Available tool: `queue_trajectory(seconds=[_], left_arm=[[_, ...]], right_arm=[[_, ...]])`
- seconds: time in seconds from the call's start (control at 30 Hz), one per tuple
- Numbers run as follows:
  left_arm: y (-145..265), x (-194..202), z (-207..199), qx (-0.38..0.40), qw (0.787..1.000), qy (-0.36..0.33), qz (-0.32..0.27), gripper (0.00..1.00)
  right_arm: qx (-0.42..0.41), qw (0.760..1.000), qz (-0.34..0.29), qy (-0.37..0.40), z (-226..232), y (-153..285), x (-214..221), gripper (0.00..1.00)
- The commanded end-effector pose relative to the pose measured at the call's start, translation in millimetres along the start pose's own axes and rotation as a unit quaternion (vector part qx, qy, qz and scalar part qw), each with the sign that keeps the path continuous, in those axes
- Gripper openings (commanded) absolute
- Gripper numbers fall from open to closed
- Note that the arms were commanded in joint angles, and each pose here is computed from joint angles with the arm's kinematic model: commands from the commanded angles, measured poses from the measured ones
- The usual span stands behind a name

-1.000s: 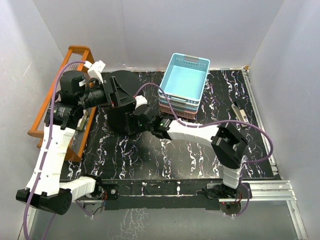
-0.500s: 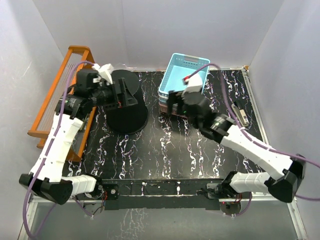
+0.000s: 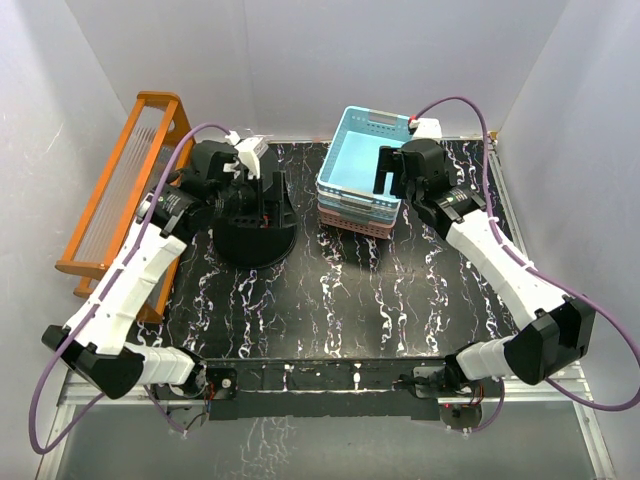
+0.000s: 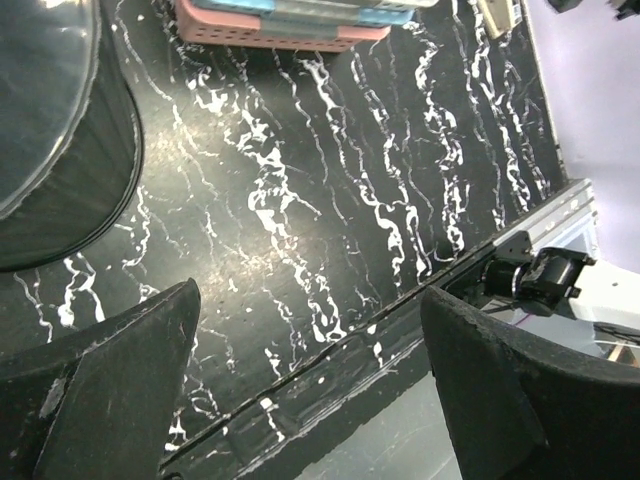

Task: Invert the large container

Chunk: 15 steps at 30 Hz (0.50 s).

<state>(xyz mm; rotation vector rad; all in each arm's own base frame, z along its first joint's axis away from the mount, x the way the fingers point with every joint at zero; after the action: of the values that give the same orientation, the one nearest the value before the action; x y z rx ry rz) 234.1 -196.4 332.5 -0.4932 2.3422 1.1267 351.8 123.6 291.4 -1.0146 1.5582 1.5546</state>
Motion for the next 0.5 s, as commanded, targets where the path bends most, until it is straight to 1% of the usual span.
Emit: queue_trajectory(seconds=[0.0,0.23,0.47], left_arm=[[-1.5,11.6,15.7,-0.037,0.999,-0.017,0.022,0.92],[-10.2,22.3,30.8,-0.069,0.996,-0.019,0.048,0.92],[-14.0,23.0,36.7,-0.083,0.995,-0.019,0.047,0.93]], right_arm=[[-0.024,0.999,-0.032,-0.022,5.0,6.5,-28.7,0.83],[-0.025,0.999,-0.027,-0.029,4.9,3.7,-26.3,0.85],[-0.02,0.999,-0.027,-0.028,1.7,4.4,-23.9,0.85]])
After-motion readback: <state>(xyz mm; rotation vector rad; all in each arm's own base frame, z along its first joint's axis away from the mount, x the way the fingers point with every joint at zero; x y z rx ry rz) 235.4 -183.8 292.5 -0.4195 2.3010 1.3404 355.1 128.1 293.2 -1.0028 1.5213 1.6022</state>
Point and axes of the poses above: each gripper's point midway between its finger pads, its own y axis back along the fingers, its own z axis along the line the jaws close on, x = y × z, the point moved 4 cm from there along y, back along the fingers, and after that the axes turned 8 degrees about y, right-handed, at the moved point
